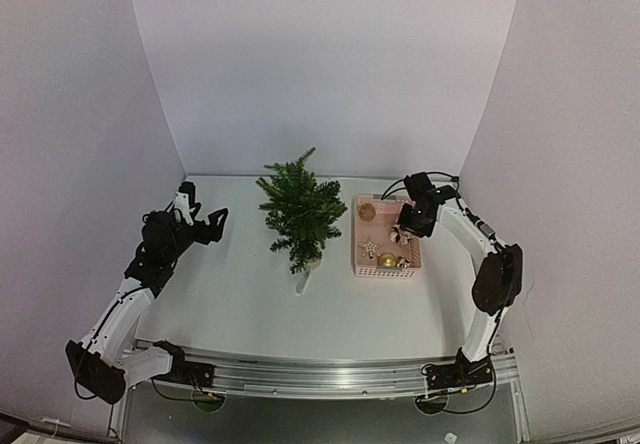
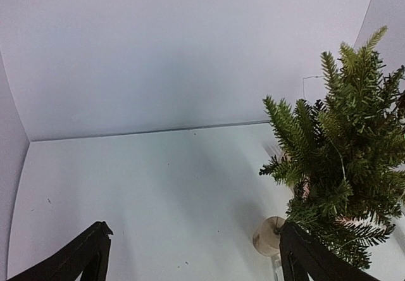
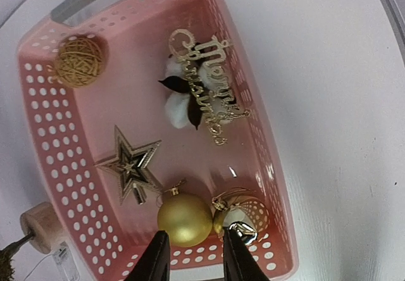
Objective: Decorate the small christmas tree
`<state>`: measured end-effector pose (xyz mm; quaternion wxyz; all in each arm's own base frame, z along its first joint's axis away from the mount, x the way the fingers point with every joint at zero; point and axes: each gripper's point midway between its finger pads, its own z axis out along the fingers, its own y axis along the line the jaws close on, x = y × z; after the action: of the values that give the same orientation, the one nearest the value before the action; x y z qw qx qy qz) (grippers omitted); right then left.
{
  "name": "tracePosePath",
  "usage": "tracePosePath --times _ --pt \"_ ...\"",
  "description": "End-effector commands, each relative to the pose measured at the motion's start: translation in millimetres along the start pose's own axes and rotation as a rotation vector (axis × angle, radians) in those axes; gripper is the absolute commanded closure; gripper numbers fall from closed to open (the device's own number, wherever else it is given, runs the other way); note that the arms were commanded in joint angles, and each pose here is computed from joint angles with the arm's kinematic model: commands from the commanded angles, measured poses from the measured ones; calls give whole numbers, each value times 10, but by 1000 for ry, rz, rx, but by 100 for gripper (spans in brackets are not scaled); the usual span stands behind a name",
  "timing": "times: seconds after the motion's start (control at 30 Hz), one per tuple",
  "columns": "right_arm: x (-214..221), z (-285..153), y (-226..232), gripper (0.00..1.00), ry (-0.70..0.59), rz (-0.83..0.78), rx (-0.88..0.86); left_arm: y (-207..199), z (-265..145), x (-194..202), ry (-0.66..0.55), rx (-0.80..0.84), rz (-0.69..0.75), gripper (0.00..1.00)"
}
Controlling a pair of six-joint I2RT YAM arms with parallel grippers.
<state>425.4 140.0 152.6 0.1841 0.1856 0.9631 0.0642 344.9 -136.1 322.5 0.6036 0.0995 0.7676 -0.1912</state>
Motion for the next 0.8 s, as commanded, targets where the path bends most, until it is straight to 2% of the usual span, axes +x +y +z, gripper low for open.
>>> tracePosePath --times 0.0,0.23,0.47,0.77 --pt "19 354 -195 74 -12 48 119 53 101 -83 -71 -16 -52 7" --pt "-52 641 -226 79 -43 96 165 66 357 28 -6 -8 -27 7" --pt "79 896 -337 74 -30 143 200 97 519 77 18 -9 -17 7" --pt "-26 1109 -207 70 -66 172 152 138 665 -3 11 11 -30 7"
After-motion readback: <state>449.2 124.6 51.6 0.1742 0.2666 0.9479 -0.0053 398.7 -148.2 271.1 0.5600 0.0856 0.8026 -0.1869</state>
